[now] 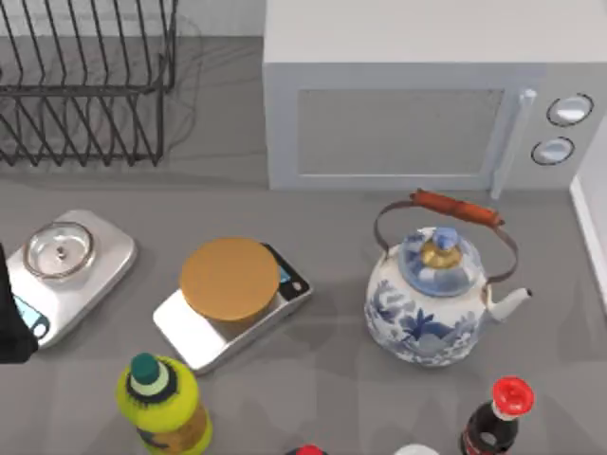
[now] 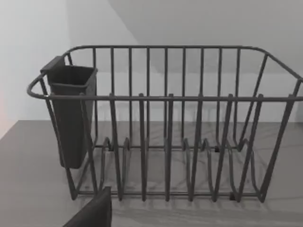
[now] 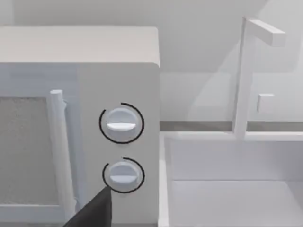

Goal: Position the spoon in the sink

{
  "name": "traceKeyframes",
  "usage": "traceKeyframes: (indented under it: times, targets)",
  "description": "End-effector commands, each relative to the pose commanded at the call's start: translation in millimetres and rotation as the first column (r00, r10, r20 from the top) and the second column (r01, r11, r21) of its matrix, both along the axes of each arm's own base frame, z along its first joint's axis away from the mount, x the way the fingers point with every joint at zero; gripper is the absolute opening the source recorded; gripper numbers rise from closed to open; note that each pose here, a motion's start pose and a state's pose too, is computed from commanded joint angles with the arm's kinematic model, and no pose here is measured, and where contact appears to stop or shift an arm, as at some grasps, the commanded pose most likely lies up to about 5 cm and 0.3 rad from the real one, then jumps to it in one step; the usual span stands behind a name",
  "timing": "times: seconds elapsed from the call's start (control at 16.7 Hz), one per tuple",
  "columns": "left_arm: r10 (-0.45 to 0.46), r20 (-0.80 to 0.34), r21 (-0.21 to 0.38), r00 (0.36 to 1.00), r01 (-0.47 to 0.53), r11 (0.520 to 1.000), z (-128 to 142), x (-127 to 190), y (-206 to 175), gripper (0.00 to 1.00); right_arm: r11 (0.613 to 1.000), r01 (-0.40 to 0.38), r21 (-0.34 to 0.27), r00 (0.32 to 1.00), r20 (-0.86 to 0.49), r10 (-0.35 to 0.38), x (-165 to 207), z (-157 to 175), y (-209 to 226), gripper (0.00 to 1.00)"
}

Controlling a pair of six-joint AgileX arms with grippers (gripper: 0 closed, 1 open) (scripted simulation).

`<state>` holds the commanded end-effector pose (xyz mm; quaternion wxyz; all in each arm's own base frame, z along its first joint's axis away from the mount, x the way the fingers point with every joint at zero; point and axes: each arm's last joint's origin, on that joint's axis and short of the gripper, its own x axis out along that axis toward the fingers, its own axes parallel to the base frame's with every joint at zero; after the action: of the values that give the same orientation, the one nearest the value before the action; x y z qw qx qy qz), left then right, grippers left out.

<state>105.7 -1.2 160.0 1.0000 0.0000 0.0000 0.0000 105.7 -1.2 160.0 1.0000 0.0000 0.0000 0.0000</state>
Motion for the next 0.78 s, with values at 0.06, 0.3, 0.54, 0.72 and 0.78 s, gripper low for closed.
traceKeyframes:
  times: [0.06, 0.3, 0.54, 0.72, 0.78]
  targets:
    - [0.0, 0.0, 0.0, 1.0, 0.0, 1.0, 0, 0, 0, 1.0, 1.0, 0.0, 0.0, 1.0, 0.0, 0.0, 0, 0, 0, 1.0]
    - [0.0, 0.0, 0.0, 1.0, 0.0, 1.0, 0, 0, 0, 1.0, 1.0, 0.019, 0.013, 0.997, -0.073, -0.018, 1, 8, -2, 1.0]
    - [0.0, 0.0, 0.0, 1.0, 0.0, 1.0, 0, 0, 0, 1.0, 0.996, 0.079, 0.05, 0.94, -0.335, -0.058, 10, 25, -7, 1.0]
    - [0.0, 0.0, 0.0, 1.0, 0.0, 1.0, 0, 0, 0, 1.0, 0.985, 0.157, 0.077, 0.792, -0.605, -0.079, 27, 33, -13, 1.0]
    - [0.0, 0.0, 0.0, 1.0, 0.0, 1.0, 0, 0, 0, 1.0, 0.979, 0.189, 0.081, 0.719, -0.69, -0.082, 34, 34, -16, 1.0]
